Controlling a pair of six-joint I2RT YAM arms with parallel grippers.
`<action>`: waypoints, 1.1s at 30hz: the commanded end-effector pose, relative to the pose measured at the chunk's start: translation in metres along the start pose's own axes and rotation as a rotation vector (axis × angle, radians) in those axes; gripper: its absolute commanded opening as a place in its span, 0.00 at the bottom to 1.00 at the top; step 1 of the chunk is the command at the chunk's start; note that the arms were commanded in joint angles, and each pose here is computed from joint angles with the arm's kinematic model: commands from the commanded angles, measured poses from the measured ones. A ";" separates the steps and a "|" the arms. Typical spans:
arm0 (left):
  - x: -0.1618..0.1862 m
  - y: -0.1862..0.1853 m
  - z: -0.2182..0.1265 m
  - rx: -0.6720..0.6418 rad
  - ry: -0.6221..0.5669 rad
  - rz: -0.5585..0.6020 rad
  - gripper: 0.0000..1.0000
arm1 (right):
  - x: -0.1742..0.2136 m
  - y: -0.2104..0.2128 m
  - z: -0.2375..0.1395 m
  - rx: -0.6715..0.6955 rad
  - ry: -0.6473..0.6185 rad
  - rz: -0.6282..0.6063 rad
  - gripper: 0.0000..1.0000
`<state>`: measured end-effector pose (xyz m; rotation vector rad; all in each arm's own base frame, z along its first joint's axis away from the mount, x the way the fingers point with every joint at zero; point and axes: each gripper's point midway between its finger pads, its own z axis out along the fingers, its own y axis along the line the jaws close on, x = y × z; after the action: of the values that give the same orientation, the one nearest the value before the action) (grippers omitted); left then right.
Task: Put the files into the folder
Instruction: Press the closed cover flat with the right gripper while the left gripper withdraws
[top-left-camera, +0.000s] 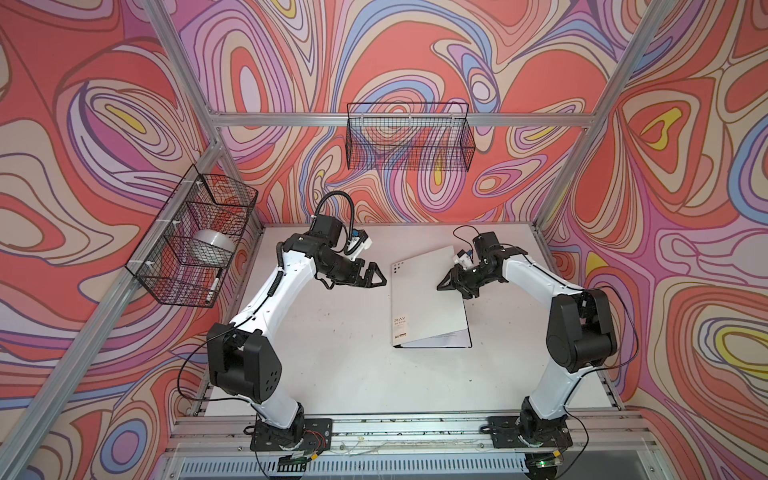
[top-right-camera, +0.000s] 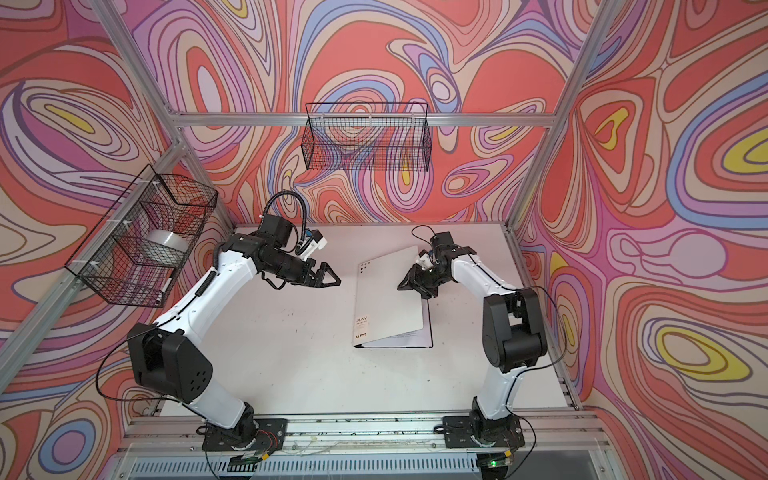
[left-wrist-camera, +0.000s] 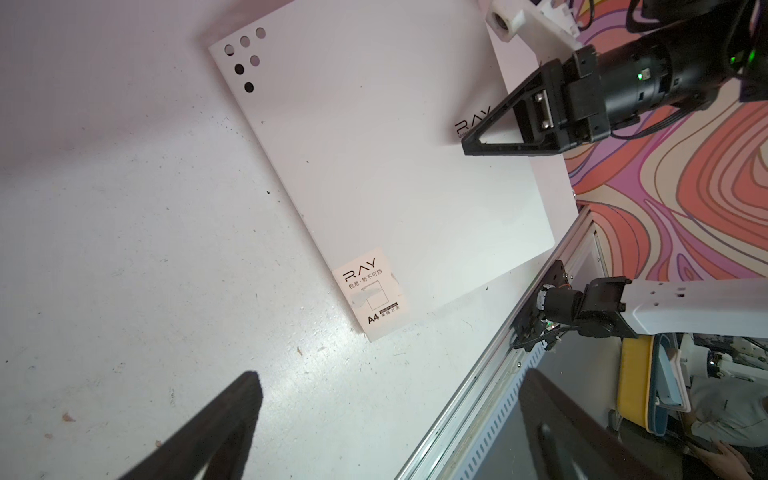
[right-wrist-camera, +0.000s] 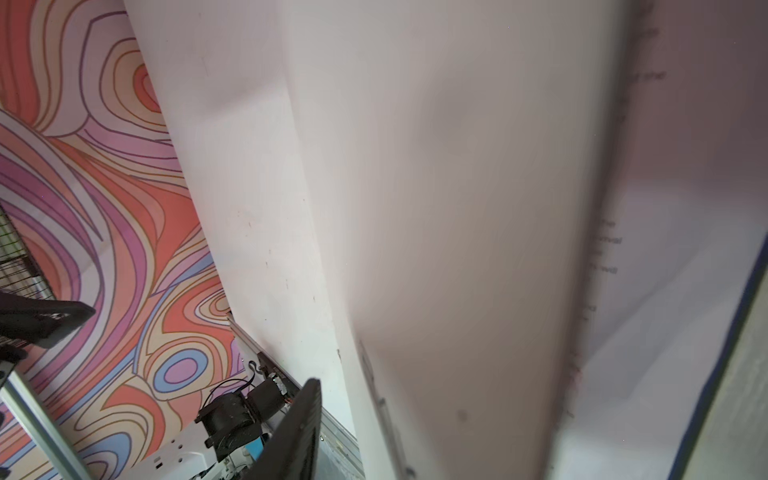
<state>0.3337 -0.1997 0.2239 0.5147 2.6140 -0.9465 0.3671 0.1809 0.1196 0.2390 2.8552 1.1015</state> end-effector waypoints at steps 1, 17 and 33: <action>-0.008 0.001 -0.001 -0.016 -0.008 0.012 0.97 | -0.002 -0.012 -0.005 0.086 -0.018 -0.015 0.43; -0.003 0.003 0.009 0.021 0.002 -0.053 0.97 | -0.004 -0.029 -0.032 0.260 -0.103 -0.057 0.45; 0.009 0.012 0.026 0.039 0.019 -0.126 0.97 | 0.009 -0.056 -0.039 0.384 -0.115 -0.026 0.47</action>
<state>0.3330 -0.2051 0.1945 0.4051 2.6833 -1.0293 0.3521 0.1229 0.1092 0.2643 2.9316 0.5658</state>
